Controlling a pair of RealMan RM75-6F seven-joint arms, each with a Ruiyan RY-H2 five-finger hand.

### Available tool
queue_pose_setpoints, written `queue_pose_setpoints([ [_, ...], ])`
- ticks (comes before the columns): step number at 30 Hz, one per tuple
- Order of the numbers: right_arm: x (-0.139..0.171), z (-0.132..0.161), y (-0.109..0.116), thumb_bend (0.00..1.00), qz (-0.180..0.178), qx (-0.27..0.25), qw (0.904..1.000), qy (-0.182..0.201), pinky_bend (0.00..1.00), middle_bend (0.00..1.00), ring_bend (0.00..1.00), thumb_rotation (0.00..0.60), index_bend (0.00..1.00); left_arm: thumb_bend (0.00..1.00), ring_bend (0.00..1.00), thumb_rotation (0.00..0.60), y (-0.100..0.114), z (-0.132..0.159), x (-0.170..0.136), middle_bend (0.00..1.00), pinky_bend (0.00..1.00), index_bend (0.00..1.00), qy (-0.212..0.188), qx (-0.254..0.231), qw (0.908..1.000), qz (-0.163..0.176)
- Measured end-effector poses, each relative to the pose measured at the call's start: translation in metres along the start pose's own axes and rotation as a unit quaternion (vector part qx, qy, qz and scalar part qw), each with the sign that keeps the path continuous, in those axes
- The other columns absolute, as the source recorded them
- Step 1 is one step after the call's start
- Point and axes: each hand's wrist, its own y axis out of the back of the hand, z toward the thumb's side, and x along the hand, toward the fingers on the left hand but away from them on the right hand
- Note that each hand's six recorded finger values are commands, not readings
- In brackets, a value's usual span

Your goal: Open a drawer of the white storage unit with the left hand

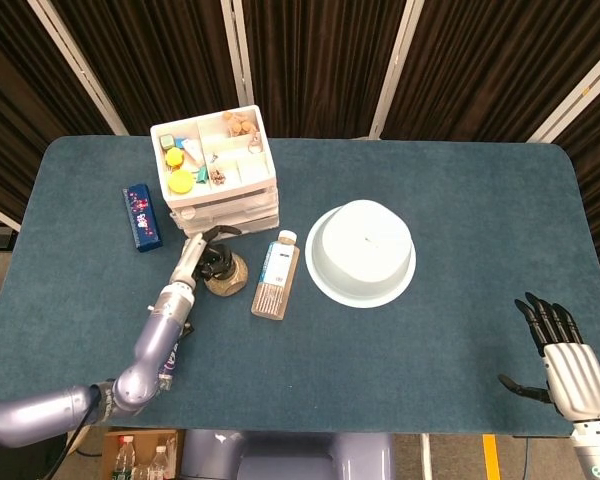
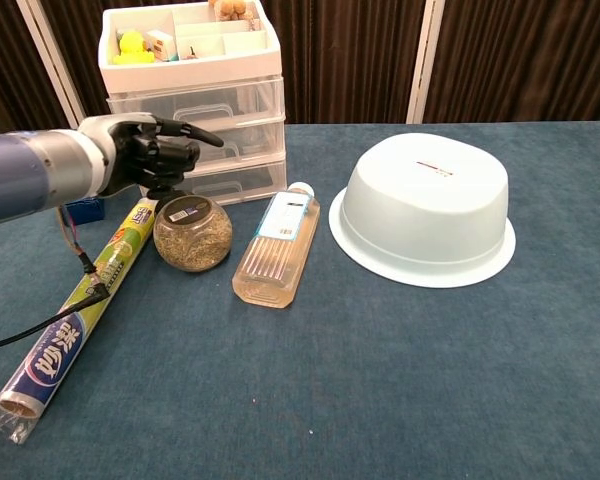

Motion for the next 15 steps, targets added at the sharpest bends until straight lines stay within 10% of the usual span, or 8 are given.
queue_pose_setpoints([
  [6,0.0,0.001,-0.001,0.12,0.001,0.0,1.0,0.0,0.0,0.0,0.0,0.6,0.0,0.7,0.89,0.6,0.007,0.0,-0.012,0.98,0.87,0.22,-0.034,0.083,0.996,0.006],
  [15,0.001,0.001,-0.002,0.12,0.003,0.0,1.0,0.001,0.0,0.0,0.0,0.6,0.0,0.72,0.91,0.6,0.028,0.028,-0.022,0.99,0.89,0.18,-0.103,0.283,0.9504,0.077],
])
